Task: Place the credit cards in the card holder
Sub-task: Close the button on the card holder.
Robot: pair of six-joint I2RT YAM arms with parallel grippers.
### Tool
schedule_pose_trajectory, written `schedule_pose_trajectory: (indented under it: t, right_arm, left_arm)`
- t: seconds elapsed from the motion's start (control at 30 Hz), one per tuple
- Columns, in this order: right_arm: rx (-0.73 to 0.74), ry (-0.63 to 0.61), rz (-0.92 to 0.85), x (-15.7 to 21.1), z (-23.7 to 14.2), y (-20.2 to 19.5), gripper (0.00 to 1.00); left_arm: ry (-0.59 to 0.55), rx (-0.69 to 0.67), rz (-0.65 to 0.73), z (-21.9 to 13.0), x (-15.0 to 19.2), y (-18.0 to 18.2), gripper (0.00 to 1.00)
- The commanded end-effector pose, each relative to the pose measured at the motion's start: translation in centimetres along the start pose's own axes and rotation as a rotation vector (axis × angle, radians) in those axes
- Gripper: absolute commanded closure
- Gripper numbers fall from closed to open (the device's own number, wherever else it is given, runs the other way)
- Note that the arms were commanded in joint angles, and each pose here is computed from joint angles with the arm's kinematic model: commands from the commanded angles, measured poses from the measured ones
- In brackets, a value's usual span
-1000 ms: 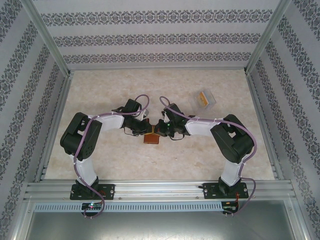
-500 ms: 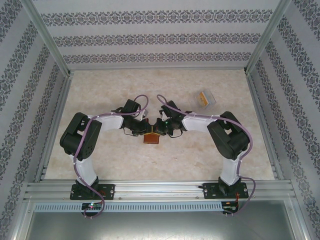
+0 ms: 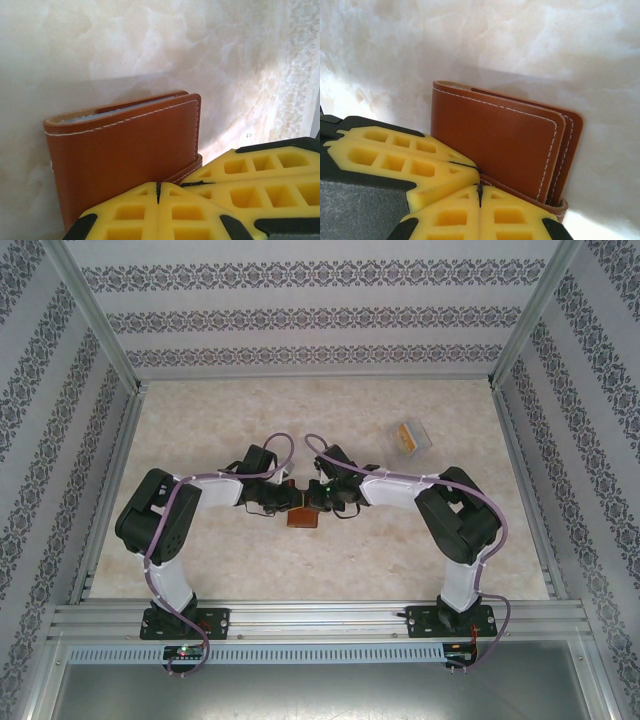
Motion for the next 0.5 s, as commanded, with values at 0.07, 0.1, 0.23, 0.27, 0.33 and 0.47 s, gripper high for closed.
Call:
schedule_pose_trajectory:
  t: [0.07,0.1,0.23,0.27,0.33,0.47]
  right_arm:
    - [0.258,0.132,0.03,5.1,2.7,-5.3,1.0]
    - [0.276,0.119,0.027,5.1,2.5,-5.6,1.0]
    - [0.302,0.05,0.011,5.2,1.5,-6.5,1.0]
    - [0.28,0.036,-0.009,5.3,1.5,-6.6,1.0]
    - [0.252,0.005,-0.019,5.7,1.6,-7.0,1.0]
    - [0.192,-0.029,-0.009,5.2,1.1,-6.8,1.0]
  left_arm:
    - [0.123,-0.119,-0.007,2.5,4.0,2.5,1.0]
    - [0.121,-0.116,0.003,2.6,4.1,2.5,1.0]
    - [0.083,-0.093,0.044,2.9,4.3,2.5,1.0]
    - [0.067,-0.081,0.055,2.8,4.3,2.5,1.0]
    - [0.038,-0.066,0.078,2.6,4.3,2.4,1.0]
    - [0.004,-0.07,0.1,1.9,4.0,1.9,1.0]
Point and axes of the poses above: each hand's point on the last joint's axis, 136 mm out from that joint toward the fingers, its own z axis out along the fingers, its own y axis along the line the jaws close on, x = y × z, the point moved 8 cm from there along -z, back along the fingers, and after that the axes turned 1 degree about -z, right-handed, at the moved point
